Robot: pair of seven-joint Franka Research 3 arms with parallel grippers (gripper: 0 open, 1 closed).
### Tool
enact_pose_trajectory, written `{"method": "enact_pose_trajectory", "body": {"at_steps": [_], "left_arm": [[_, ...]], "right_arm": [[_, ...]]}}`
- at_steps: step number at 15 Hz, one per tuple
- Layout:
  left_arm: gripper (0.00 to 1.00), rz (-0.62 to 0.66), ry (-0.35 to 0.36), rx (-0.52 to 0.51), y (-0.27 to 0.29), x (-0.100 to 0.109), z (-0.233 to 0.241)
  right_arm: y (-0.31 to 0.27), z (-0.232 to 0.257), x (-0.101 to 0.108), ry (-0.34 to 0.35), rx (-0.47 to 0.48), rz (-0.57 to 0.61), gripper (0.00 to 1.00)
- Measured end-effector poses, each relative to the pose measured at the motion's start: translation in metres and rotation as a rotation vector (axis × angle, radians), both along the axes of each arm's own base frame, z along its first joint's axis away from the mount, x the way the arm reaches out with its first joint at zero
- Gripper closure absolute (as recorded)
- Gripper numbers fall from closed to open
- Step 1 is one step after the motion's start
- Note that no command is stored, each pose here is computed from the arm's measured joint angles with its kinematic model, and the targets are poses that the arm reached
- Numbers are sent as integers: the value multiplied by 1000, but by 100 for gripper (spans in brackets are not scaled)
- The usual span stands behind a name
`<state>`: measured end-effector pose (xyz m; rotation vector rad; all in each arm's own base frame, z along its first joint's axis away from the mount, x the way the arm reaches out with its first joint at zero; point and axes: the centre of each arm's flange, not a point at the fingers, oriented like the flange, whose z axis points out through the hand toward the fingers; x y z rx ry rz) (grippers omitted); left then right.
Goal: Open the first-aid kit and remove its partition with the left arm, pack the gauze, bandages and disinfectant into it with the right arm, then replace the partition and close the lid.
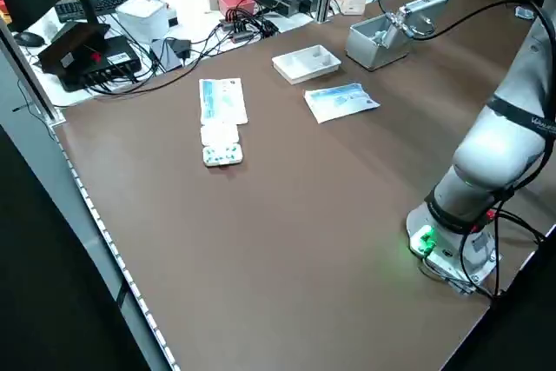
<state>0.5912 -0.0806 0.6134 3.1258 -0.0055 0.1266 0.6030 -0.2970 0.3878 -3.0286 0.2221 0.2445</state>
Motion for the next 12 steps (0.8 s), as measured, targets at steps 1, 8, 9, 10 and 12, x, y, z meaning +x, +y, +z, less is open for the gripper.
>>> {"method": "enact_pose_trajectory", "body": {"at_steps": [1, 8, 9, 10, 12], "left_arm": [[0, -2, 0, 0, 0, 0, 0], [0, -6, 3, 1, -1, 0, -1], [0, -6, 3, 1, -1, 0, -1], [0, -6, 3, 1, -1, 0, -1], [0, -7, 3, 1, -2, 0, -2]], "right_arm": [[-13, -16, -4, 8, -15, 28, 18], [-102, -110, -54, -24, -15, 155, 18], [-111, -118, -59, -30, -15, 146, 17], [-120, -127, -64, -35, -18, 134, 17], [-136, -145, -73, -52, -28, 111, 16]]}}
